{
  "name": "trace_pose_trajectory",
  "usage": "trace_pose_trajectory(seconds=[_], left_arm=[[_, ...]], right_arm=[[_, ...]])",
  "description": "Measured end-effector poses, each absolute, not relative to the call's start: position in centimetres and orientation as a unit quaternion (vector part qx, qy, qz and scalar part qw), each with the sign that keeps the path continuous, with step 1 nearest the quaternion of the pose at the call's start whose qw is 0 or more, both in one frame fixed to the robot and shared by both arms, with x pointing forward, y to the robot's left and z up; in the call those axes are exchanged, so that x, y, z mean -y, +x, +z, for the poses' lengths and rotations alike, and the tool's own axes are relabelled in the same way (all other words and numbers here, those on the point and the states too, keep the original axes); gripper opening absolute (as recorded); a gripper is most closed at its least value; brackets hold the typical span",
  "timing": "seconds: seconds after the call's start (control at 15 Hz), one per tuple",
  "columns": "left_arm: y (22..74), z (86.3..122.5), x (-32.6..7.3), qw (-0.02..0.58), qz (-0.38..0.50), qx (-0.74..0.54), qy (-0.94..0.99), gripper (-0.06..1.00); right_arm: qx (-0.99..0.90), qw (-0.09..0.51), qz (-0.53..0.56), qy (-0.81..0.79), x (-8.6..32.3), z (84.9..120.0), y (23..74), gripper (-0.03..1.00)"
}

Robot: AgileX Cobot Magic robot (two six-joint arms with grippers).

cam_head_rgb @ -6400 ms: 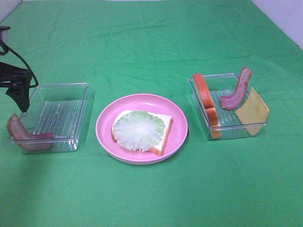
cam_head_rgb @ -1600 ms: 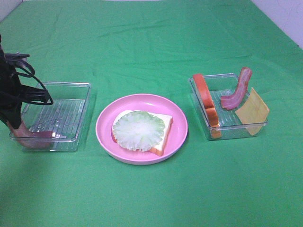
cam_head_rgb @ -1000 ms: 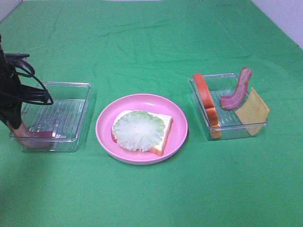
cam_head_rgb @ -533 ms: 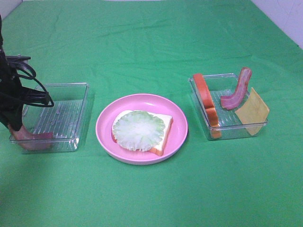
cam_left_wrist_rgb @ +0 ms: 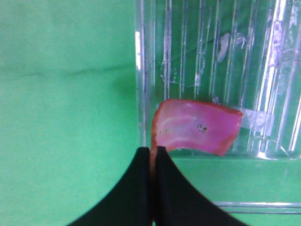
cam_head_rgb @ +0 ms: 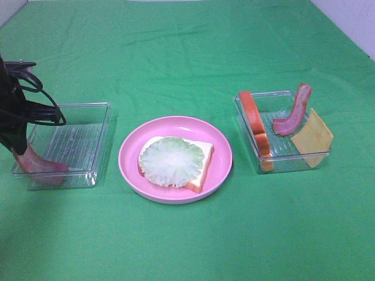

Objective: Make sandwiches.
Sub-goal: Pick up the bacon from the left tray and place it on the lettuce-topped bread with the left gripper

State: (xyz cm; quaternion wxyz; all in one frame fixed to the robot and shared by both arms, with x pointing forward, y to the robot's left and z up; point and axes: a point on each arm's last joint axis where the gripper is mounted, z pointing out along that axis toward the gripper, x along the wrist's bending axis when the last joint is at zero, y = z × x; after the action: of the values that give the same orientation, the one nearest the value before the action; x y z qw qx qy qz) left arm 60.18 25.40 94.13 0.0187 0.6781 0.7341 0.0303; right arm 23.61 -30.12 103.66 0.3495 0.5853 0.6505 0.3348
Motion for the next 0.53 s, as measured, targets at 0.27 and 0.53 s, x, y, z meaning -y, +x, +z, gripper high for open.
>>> trace_pose_trajectory(seconds=[0.27, 0.53], left_arm=[[60.0, 96.6, -25.2, 0.057, 0.039, -0.737, 0.673, 0.0], [60.8, 103.2, -23.7, 0.185, 0.04, -0.716, 0.672, 0.0]], right_arm=[[-0.651, 0.35, 0.335, 0.585, 30.1, 103.7, 23.6, 0.96], [-0.651, 0.35, 0.335, 0.585, 30.1, 103.7, 23.6, 0.96]])
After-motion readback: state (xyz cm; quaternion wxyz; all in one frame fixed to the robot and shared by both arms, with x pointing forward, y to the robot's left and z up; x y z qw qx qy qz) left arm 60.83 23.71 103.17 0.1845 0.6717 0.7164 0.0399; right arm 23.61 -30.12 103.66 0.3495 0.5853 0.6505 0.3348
